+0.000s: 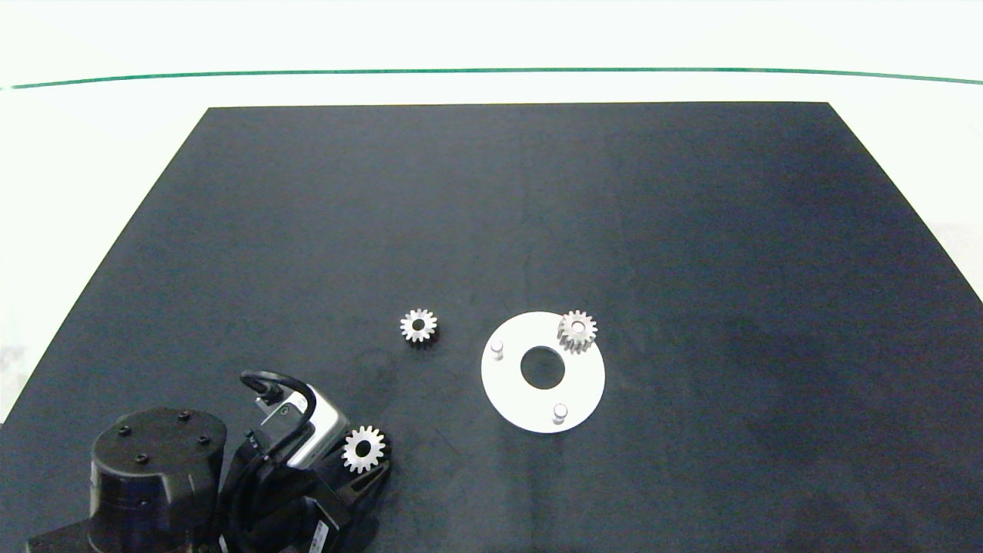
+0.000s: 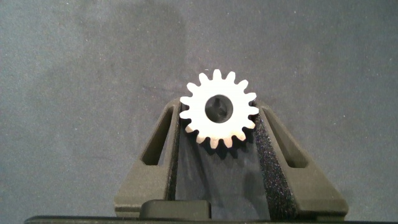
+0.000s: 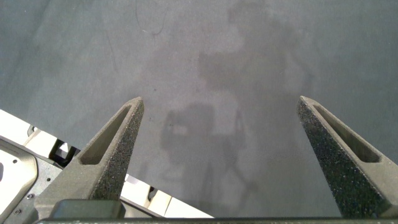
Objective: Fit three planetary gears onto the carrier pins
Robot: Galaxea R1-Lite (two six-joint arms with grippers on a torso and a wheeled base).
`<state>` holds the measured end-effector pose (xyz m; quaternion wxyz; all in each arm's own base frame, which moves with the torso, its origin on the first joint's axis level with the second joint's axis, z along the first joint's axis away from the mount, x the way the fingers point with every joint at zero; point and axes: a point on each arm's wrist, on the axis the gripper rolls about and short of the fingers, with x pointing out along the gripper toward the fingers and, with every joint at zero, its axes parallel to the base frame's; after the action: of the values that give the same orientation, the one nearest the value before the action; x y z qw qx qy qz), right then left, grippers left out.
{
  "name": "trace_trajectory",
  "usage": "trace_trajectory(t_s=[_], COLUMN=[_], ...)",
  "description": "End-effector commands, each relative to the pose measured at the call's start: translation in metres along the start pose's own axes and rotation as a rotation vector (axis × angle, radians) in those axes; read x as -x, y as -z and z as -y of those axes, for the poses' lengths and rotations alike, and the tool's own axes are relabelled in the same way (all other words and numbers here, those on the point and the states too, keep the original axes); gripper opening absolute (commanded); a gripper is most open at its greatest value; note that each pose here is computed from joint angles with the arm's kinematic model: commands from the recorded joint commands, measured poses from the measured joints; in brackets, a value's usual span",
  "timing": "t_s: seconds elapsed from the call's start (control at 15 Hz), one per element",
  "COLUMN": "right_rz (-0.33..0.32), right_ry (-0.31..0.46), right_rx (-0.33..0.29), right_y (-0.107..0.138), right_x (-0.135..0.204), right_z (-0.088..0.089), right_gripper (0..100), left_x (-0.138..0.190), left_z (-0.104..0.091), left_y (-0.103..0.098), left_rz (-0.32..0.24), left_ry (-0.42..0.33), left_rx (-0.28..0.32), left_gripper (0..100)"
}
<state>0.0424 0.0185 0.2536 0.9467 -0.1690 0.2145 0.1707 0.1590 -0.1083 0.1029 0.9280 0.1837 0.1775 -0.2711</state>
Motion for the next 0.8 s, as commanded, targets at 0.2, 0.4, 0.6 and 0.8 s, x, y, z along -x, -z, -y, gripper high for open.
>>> trace_trajectory(t_s=[0.2, 0.4, 0.6, 0.8], right_rz=[-0.005, -0.009, -0.009, -0.009], right_ry=[0.0, -0.001, -0.001, -0.001], right_rx=[0.003, 0.004, 0.004, 0.004], right_y=[0.0001, 0.001, 0.001, 0.001], right_x=[-0.0004, -0.0011, -0.0011, -0.0011], right_z=[-0.0001, -0.0004, -0.0004, -0.0004], right_gripper=[100, 100, 100, 100], left_x=[-0.0001, -0.0003, -0.0001, 0.0007], left_z=[-0.0002, -0.0001, 0.0002, 0.0], left_y=[-0.0008, -0.0002, 0.0002, -0.0004], left_rz=[0.019, 0.016, 0.015, 0.019], left_ry=[-0.008, -0.009, -0.008, -0.009], left_rx=[0.001, 0.0, -0.001, -0.002], left_gripper=[22, 16, 10, 4])
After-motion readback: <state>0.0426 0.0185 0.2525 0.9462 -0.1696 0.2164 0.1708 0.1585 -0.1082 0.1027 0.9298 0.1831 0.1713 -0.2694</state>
